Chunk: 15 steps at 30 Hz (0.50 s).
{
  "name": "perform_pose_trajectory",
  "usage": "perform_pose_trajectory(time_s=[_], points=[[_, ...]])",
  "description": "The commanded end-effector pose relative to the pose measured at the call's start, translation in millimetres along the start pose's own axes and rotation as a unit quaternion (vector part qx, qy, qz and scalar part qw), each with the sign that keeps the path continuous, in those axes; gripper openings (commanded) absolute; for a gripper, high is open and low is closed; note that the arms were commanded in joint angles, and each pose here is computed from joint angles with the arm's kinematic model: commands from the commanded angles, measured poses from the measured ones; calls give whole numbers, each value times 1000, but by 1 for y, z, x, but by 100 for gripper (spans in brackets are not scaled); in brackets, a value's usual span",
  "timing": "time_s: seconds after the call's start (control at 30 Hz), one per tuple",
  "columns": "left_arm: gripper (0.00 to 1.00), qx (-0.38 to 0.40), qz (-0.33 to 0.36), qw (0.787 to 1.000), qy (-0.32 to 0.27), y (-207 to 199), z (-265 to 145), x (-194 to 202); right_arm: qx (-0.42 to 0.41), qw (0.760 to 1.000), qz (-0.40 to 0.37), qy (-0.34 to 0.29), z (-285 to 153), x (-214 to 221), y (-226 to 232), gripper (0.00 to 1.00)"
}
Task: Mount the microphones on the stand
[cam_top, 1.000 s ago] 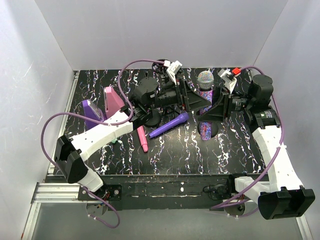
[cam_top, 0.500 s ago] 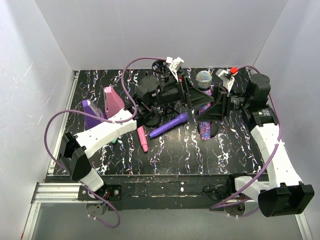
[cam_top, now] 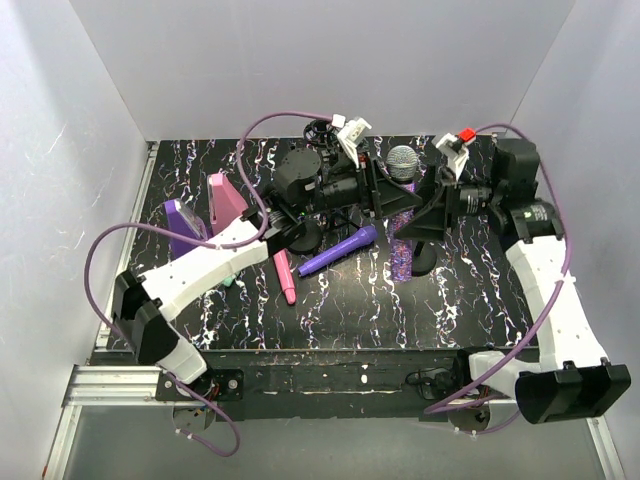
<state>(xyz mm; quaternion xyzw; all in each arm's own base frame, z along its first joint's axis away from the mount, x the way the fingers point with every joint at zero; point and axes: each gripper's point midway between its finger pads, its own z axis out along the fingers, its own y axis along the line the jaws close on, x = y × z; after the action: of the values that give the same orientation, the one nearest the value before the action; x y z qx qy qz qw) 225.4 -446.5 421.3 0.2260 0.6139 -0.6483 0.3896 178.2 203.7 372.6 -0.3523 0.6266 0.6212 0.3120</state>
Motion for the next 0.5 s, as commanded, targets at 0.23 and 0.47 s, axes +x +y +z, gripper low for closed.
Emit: perform_pose_trajectory(time_s=[0.23,0.47], points=[[0,-165,164,972,-36,-36,-118,-52,164,969,-157,94,-19,-25,-38,85],[0,-304,225,925,-37,-23,-209,-52,235,948,-194,95,10,-53,-87,83]])
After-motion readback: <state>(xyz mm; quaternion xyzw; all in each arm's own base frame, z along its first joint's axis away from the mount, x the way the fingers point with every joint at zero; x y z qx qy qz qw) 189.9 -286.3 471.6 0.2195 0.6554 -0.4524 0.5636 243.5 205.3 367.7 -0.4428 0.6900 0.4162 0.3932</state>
